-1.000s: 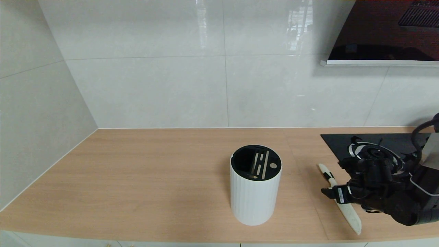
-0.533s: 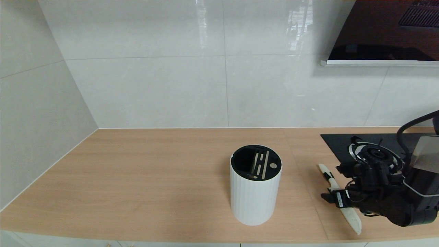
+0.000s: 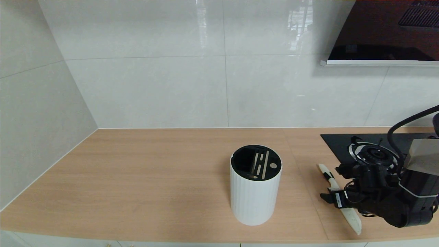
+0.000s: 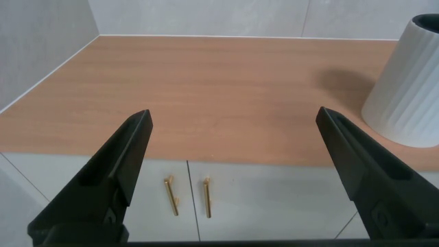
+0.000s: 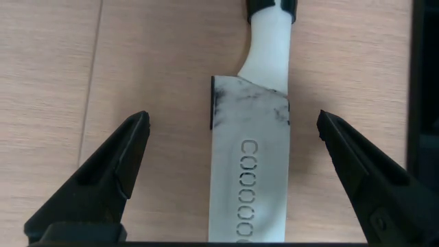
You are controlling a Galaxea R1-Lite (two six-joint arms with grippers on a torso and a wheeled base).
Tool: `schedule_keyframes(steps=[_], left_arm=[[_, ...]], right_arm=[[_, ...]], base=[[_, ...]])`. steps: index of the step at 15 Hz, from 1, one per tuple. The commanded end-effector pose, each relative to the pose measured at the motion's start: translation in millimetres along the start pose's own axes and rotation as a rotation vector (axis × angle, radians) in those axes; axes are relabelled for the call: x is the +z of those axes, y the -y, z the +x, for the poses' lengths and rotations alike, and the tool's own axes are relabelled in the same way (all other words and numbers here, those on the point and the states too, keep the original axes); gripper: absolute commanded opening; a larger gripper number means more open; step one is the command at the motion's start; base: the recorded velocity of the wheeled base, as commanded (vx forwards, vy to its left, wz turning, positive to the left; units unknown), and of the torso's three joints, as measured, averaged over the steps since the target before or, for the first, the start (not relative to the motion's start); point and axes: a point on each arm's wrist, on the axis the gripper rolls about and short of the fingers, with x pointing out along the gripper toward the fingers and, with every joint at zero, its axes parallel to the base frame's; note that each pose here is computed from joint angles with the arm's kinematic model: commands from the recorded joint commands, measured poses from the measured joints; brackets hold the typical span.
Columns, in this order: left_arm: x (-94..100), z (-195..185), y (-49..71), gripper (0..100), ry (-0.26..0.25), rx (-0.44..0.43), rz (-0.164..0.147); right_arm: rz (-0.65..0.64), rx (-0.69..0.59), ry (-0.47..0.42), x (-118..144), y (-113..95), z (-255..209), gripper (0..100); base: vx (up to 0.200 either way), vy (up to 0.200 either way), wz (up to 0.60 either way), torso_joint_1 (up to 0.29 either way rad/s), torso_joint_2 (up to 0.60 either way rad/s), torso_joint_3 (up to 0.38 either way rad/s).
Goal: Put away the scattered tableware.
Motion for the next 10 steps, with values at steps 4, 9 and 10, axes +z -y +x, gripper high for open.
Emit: schedule_keyframes(steps=[4,9,10], left_arm=[[0.2,0.0,0.0,100,0.001,0.0,-0.001],[0.0,0.0,0.0,100,0.0,0.0,-0.001],[0.0,0.0,0.0,100,0.0,0.0,-0.001]], right_arm=[[0.017,-0.019,-0.001,-0.6,8.9,6.6,100],[0.022,-0.023,0.02,-1.1,9.4,10.5,100],[0.022,-0.023,0.023,-0.8,9.5,10.5,100]], base=[[0.0,0.0,0.0,0.0,0.0,0.0],[0.0,0.0,0.0,0.0,0.0,0.0],[0.0,0.0,0.0,0.0,0.0,0.0]])
